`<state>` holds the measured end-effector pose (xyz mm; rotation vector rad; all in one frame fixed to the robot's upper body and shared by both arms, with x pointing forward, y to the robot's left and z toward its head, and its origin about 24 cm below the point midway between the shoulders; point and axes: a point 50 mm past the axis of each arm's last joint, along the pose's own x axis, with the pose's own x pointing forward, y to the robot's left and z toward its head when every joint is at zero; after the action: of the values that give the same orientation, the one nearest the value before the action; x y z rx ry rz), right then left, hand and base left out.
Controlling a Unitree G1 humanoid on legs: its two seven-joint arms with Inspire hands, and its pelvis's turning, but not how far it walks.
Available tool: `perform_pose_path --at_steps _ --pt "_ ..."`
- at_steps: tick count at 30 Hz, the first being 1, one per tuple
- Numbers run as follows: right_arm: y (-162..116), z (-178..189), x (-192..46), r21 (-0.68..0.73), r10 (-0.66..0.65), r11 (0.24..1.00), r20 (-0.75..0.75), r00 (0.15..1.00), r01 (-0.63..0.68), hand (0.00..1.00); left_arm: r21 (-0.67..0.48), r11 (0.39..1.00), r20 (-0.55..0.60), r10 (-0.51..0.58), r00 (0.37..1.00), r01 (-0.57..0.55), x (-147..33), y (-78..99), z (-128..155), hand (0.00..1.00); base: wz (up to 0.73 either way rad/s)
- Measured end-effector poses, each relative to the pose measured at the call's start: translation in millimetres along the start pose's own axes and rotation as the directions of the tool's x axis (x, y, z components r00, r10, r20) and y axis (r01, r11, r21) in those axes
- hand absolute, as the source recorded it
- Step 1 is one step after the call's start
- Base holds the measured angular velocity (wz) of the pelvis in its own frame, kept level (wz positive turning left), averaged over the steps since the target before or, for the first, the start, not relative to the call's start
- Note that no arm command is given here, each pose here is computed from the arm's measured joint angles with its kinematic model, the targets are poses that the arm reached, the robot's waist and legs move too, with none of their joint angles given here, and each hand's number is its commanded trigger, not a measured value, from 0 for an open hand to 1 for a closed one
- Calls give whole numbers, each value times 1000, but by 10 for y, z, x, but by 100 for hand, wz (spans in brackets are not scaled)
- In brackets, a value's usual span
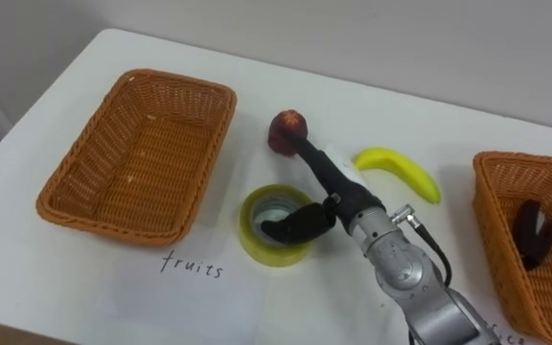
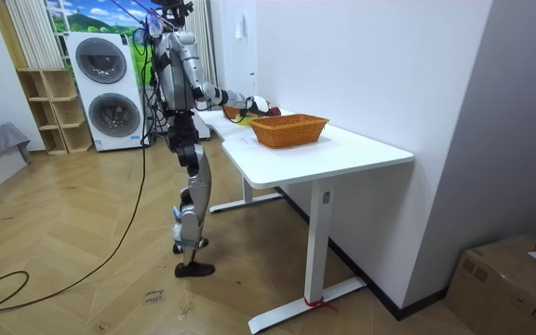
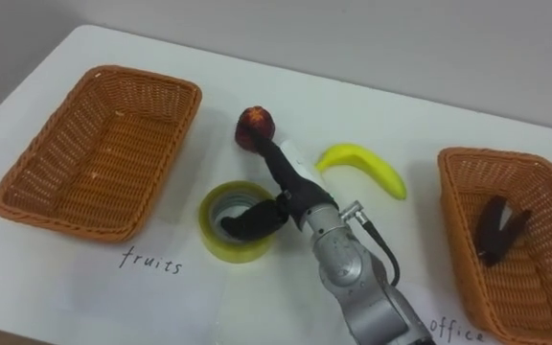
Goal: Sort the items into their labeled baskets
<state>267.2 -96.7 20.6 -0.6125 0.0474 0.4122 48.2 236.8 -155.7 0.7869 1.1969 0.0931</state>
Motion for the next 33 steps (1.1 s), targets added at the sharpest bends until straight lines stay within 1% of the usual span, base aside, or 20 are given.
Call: perform_pose_path --at_steps 9,12,19,33 --pt "1 2 4 -21 21 1000 -1 1000 -21 0 10 1000 -8 -9 1000 9 4 3 -1 0 0" --pt "-10 3 5 -43 34 999 -2 999 -34 0 -8 1000 -19 -7 1000 7 4 8 -14 0 0" --pt "-41 -19 2 -32 102 994 -12 995 -102 0 -37 999 -43 6 999 -7 12 48 -63 0 0" --pt "-57 -6 4 -49 185 982 -8 983 -185 0 -25 1000 -46 16 999 -17 29 103 -103 0 0"
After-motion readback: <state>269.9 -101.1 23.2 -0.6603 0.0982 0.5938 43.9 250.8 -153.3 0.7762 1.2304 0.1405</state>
